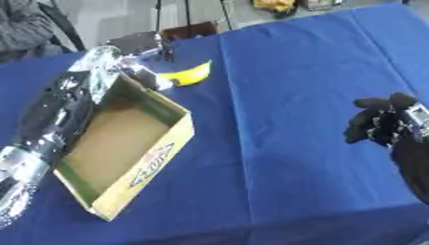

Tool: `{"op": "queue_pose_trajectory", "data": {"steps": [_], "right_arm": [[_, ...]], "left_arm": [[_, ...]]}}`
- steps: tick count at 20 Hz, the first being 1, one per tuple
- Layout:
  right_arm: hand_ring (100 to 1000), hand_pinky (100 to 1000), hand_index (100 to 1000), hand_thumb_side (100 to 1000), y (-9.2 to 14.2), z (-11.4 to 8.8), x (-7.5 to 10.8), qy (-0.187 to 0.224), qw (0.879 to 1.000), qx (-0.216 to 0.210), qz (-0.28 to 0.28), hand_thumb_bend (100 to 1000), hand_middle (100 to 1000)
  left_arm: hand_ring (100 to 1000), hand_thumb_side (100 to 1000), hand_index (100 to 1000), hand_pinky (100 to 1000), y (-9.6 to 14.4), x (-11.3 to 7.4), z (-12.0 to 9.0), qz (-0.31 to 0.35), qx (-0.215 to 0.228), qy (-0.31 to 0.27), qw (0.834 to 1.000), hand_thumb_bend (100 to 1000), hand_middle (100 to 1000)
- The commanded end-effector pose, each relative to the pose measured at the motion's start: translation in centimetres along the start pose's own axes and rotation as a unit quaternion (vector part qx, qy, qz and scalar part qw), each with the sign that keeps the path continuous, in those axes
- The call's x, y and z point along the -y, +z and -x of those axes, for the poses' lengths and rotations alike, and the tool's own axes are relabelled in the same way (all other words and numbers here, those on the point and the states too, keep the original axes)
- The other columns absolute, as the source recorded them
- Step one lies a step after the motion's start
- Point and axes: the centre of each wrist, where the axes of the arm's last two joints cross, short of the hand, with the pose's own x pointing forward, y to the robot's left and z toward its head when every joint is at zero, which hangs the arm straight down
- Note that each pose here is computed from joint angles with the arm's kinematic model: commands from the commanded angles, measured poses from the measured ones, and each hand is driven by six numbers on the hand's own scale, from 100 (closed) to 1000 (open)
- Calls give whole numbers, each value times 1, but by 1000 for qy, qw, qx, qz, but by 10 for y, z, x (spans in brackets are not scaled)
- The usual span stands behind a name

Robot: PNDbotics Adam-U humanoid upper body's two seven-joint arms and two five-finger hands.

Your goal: Pick up objects on the table and place them in the box.

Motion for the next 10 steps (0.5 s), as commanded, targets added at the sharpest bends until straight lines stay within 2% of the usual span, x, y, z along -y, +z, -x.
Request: {"op": "queue_pose_trajectory", "data": {"steps": [1, 10], "right_arm": [[569, 562, 763, 1000, -4, -7, 1, 8, 1000, 12, -6, 100, 540], [569, 562, 763, 1000, -5, -6, 1, 8, 1000, 11, -7, 100, 540]], "left_arm": [[558, 465, 689, 557, 3, -12, 6, -5, -10, -21, 1000, 449, 554], [567, 453, 701, 564, 6, -8, 11, 1, -27, -30, 999, 446, 567]]}}
